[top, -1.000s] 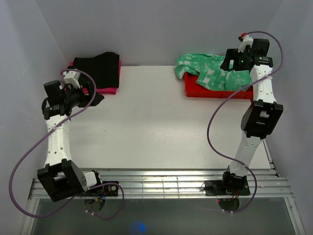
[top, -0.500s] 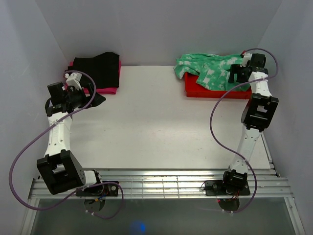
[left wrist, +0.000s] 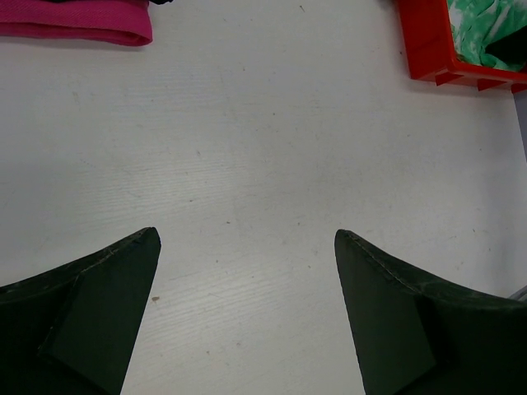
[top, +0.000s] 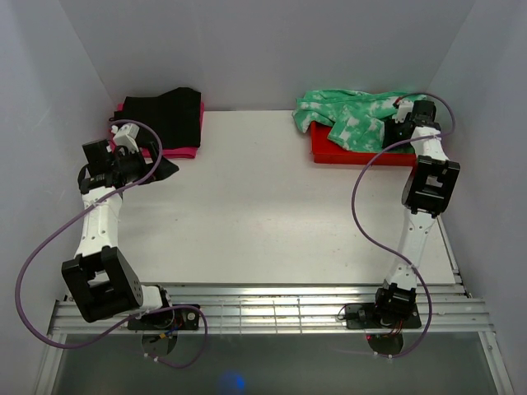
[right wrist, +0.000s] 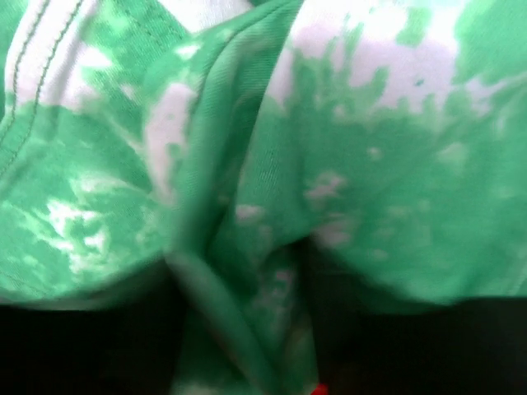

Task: Fold and stack the trousers
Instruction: Grab the trousers from the pile

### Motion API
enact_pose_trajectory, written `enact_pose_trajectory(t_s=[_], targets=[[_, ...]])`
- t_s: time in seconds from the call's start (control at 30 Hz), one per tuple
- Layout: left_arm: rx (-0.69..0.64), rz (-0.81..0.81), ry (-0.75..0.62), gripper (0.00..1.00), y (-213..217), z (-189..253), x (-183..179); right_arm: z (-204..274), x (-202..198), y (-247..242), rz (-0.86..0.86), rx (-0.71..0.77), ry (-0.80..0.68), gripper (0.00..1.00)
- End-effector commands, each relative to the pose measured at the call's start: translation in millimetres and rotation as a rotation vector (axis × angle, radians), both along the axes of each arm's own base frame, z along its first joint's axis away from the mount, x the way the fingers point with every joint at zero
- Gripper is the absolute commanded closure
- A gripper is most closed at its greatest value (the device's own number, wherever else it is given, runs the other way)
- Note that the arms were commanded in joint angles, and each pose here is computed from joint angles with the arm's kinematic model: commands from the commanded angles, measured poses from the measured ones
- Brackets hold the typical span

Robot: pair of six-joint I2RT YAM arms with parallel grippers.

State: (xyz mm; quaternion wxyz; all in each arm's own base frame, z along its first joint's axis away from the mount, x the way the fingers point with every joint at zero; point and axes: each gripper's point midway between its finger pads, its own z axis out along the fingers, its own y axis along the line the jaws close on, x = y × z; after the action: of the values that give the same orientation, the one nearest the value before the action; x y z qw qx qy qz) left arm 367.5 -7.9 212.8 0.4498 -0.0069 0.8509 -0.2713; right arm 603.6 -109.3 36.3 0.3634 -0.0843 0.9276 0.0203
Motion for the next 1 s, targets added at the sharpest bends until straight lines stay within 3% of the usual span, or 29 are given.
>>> enact_pose_trajectory(t_s=[0.0,0.07,0.17,0.23,0.27,0.37,0.43,0.6,0.87,0.97], targets=[[0.009,-0.004,-0.026,0.02,0.8,13.2,3.0,-39.3,-22.0,22.0,0.06,0.077,0.125,0.7],[0.008,-0.002,-0.024,0.02,0.9,13.7,2.9,-22.8,-15.6,23.1,0.072,0.078,0.087,0.92],[0.017,0.001,-0.029,0.02,1.6,16.4,1.9,26.0,3.2,27.4,0.094,0.094,-0.022,0.92],[0.017,0.0,-0.035,0.02,1.4,20.4,2.2,111.0,20.5,34.4,0.105,0.118,-0.21,0.92],[0.018,0.0,-0.039,0.02,1.6,22.2,2.8,112.3,20.3,38.1,0.121,0.132,-0.214,0.92],[0.005,-0.001,-0.045,0.02,0.0,29.8,3.1,217.7,20.4,56.3,0.144,0.208,-0.449,0.92],[-0.011,-0.004,-0.045,0.02,-1.9,33.8,1.8,296.3,11.5,67.5,0.151,0.25,-0.625,0.92],[-0.013,-0.009,-0.075,0.02,-5.8,46.5,-3.6,421.5,-21.3,90.1,0.179,0.327,-0.888,0.92],[-0.004,0.005,-0.114,0.02,-8.5,58.9,-16.0,559.5,-90.5,132.9,0.278,0.436,-1.198,0.92],[-0.005,0.003,-0.121,0.02,-11.0,62.5,-21.2,611.1,-136.0,157.6,0.332,0.446,-1.333,0.92]])
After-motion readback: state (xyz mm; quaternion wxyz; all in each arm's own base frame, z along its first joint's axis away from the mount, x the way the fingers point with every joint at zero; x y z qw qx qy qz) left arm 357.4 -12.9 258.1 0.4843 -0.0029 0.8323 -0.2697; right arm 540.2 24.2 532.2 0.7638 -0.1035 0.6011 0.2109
